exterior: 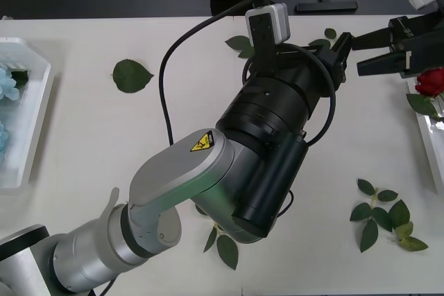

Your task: Place the red flowers into the right box and the blue flowers into the left box. If a person shows an open palm, hand one flower to the person first, then continue sorting.

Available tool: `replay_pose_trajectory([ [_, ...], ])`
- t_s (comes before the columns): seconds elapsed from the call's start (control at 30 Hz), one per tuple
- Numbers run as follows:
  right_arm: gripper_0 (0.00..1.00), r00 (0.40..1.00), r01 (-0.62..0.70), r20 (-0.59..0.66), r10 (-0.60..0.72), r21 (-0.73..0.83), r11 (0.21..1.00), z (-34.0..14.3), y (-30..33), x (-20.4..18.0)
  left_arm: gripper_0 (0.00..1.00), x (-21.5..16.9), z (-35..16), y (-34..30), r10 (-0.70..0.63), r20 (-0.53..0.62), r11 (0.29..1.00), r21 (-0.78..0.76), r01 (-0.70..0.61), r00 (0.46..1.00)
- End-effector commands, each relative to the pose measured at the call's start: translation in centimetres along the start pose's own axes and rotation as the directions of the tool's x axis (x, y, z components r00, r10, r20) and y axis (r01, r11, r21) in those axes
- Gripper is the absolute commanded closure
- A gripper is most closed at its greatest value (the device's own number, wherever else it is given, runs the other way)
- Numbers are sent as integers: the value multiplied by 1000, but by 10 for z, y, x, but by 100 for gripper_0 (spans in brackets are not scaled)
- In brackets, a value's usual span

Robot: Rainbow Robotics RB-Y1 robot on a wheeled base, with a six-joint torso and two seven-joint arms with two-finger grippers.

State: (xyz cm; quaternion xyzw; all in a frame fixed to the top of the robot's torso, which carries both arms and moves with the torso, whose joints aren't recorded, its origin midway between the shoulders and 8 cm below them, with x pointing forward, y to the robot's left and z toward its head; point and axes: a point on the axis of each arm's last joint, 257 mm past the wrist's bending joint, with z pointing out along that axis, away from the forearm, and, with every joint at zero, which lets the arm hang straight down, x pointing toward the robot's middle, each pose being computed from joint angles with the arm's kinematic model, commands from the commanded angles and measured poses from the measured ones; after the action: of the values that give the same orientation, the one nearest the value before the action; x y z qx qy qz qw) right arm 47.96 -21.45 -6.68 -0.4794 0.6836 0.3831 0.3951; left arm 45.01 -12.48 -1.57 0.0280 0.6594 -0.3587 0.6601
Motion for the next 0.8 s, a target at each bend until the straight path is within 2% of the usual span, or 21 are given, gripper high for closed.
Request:
replay_pose_trajectory([
  [0.03, 4, 997, 60, -51, -58, 28, 998, -20, 14, 11, 0, 11, -9, -7, -42, -16, 999, 20, 42, 999],
  [0.17, 4, 995, 71, -73, -67, 55, 996, -24, 15, 19, 0, -3, -10, 2, -37, -5, 999, 21, 37, 999],
  [0.33, 4, 994, 73, -90, -64, 102, 992, -32, 9, 26, 0, -23, -18, 11, -106, -32, 994, 35, 107, 994],
  [0.53, 4, 991, 82, -111, -69, 118, 990, -43, 11, 27, 0, -45, -33, 50, -123, -184, 992, -24, 121, 975],
  [0.63, 4, 990, 90, -120, -76, 111, 990, -44, 17, 29, 0, -57, -45, 71, -86, -278, 996, -41, 78, 957],
  [0.8, 4, 989, 107, -117, -94, 113, 988, -38, 27, 30, 0, -76, -72, 114, 72, -409, 996, -12, -84, 910],
])
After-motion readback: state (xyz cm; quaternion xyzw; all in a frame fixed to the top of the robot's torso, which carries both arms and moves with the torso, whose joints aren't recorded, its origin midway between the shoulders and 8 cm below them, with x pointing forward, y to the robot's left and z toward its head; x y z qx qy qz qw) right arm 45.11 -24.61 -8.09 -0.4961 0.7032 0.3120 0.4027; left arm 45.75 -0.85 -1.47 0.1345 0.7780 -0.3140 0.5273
